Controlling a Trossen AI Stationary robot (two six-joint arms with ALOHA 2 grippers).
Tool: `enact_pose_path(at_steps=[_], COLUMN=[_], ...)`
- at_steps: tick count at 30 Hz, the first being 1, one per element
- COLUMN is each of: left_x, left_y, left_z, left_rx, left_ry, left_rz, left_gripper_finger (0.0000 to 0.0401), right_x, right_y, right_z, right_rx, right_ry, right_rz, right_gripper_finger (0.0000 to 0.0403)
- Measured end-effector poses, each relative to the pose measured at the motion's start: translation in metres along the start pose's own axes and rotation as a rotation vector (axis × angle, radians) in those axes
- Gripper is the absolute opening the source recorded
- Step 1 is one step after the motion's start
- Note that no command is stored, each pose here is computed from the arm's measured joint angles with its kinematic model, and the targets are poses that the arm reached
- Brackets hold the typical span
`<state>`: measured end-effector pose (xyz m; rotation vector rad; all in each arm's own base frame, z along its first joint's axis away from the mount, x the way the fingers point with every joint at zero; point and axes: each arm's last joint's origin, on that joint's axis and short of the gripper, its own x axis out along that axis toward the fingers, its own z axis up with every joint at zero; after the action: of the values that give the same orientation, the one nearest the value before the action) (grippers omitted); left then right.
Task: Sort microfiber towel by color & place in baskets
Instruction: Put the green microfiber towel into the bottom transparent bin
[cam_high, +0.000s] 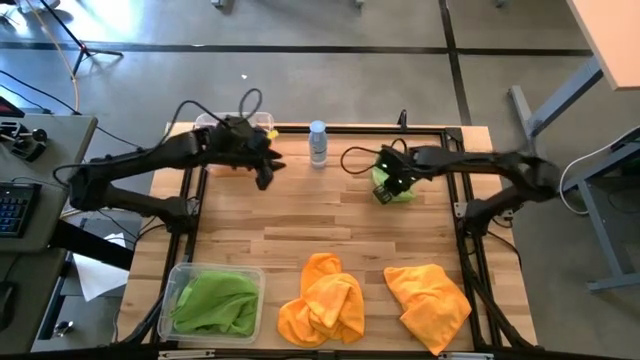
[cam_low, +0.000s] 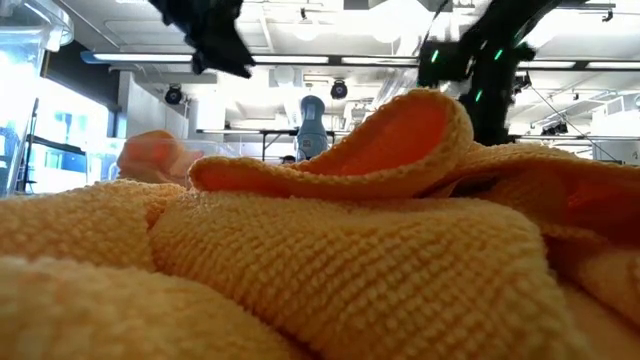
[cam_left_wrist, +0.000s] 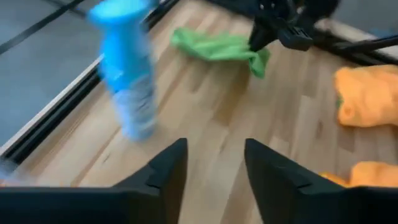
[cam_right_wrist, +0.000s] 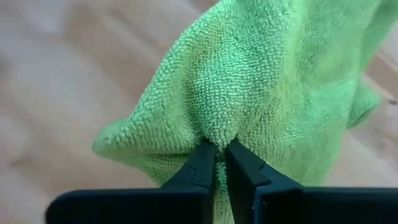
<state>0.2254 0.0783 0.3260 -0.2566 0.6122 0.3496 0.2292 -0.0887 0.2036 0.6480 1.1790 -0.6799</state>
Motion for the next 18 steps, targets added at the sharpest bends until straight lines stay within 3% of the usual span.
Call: enact_pose_path(at_steps=[4, 9, 18], left_x=[0.019, 0.038, 0.078], left_y=[-0.023, -0.056, -0.122], left_z=[0.006, 0.019, 0.062], left_rx=[0.063, 0.126, 0.26], left_ry=[-0.063, -0.121, -0.152], left_rz=[-0.07, -0.084, -0.089], left_gripper_finger=[0.0189, 0.0203, 0.0204], right_x=[-0.04, -0.08, -0.107], right_y=[0.008, 0.013, 0.029], right_z=[-0.017, -0.04, -0.065], right_rx=[-0.059, -0.134, -0.391], right_ry=[-0.13, -0.283, -0.43], right_rz=[0.095, 0.188, 0.283], right_gripper_finger=[0.0007, 0.0003, 0.0001])
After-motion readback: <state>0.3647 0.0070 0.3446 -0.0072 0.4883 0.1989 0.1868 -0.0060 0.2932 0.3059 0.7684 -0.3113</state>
